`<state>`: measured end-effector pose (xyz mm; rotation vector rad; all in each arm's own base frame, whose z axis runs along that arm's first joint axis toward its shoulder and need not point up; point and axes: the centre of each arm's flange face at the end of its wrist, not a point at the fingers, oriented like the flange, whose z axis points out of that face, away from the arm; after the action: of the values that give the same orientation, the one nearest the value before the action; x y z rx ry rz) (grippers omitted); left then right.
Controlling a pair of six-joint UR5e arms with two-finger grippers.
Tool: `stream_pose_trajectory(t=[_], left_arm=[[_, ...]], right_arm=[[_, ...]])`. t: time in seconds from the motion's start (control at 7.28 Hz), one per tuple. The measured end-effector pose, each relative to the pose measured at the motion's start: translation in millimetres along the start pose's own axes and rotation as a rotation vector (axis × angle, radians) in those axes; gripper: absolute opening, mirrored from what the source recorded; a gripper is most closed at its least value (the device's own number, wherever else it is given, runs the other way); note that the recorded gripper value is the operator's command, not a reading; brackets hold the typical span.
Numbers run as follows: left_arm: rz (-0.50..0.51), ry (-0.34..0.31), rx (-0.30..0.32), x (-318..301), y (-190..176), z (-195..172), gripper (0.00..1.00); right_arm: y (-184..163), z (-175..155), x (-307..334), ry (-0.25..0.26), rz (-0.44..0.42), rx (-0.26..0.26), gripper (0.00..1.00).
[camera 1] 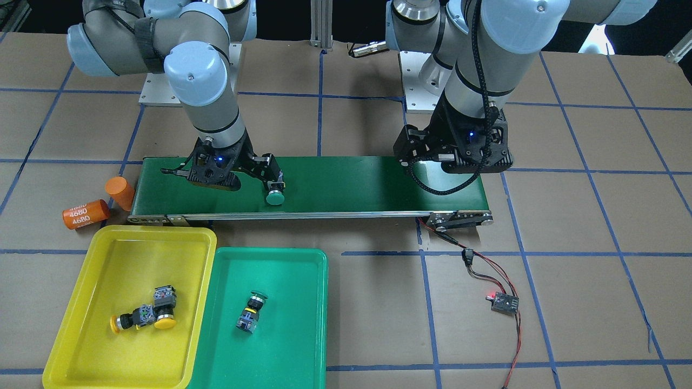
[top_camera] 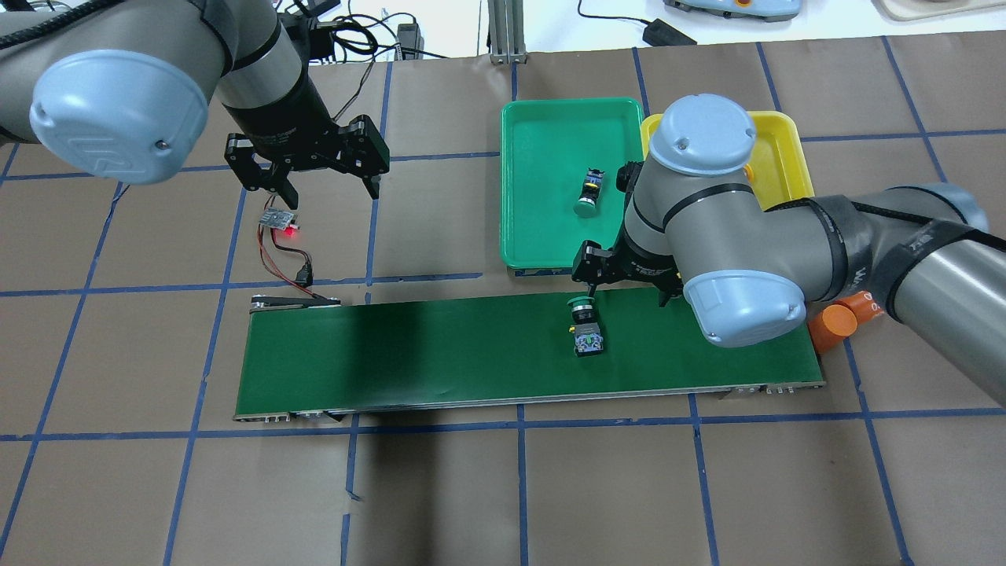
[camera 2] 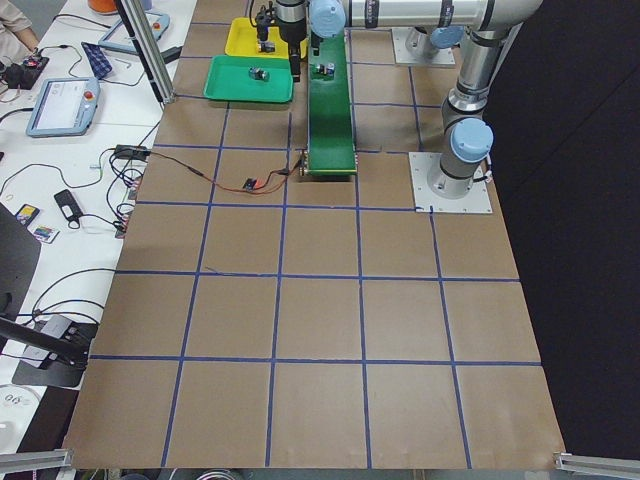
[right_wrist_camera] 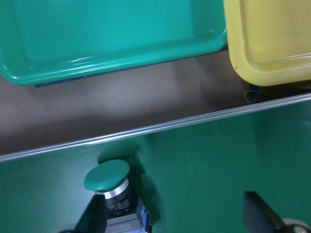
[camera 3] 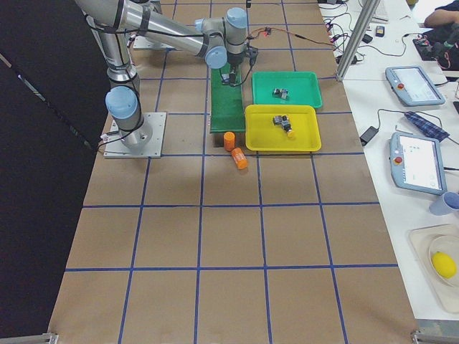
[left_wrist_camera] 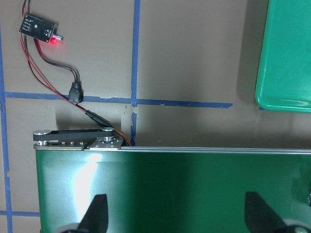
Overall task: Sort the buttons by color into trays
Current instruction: 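Grasp the last green button on the belt with the right gripper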
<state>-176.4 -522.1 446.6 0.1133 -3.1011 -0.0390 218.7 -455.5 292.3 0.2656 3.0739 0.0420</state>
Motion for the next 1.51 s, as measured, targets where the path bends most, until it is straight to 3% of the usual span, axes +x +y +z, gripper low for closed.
stream_pose_trajectory(t=[0.41,0.69,0.82,0.96,1.1,1.24,1.51], left_arm=[[0.0,0.0,0.002,-0.1,0.6,-1.2,1.0],[0.0,0.0,0.001,-0.1,0.4,-0.8,1.0],[0.0,-0.001,0.001,-0.1,0.2,-0.3,1.0],[0.0,-0.001,0.0,-0.1,0.0,-0.1,1.0],[0.0,-0.001,0.0,-0.1,0.0,-0.1,1.0],[0.0,-0.001,0.001,-0.2,0.1,-0.2,1.0],[0.0,-0.001,0.0,-0.1,0.0,0.0,1.0]], right_arm=[[7.7,10.2,-8.1,-0.047,0.012,-0.081,1.0],[11.8,26.0,-6.2,-0.027,0.01,-0.133,1.0],[11.3,35.8,-5.2,-0.008,0.012,-0.15,0.68],[9.9,42.1,-2.6,0.027,0.006,-0.151,0.14],[8.3,45.2,1.9,0.076,-0.012,-0.142,0.0],[7.3,44.6,4.5,0.105,-0.028,-0.136,0.0],[1.2,31.4,3.7,0.114,-0.035,-0.106,0.0]])
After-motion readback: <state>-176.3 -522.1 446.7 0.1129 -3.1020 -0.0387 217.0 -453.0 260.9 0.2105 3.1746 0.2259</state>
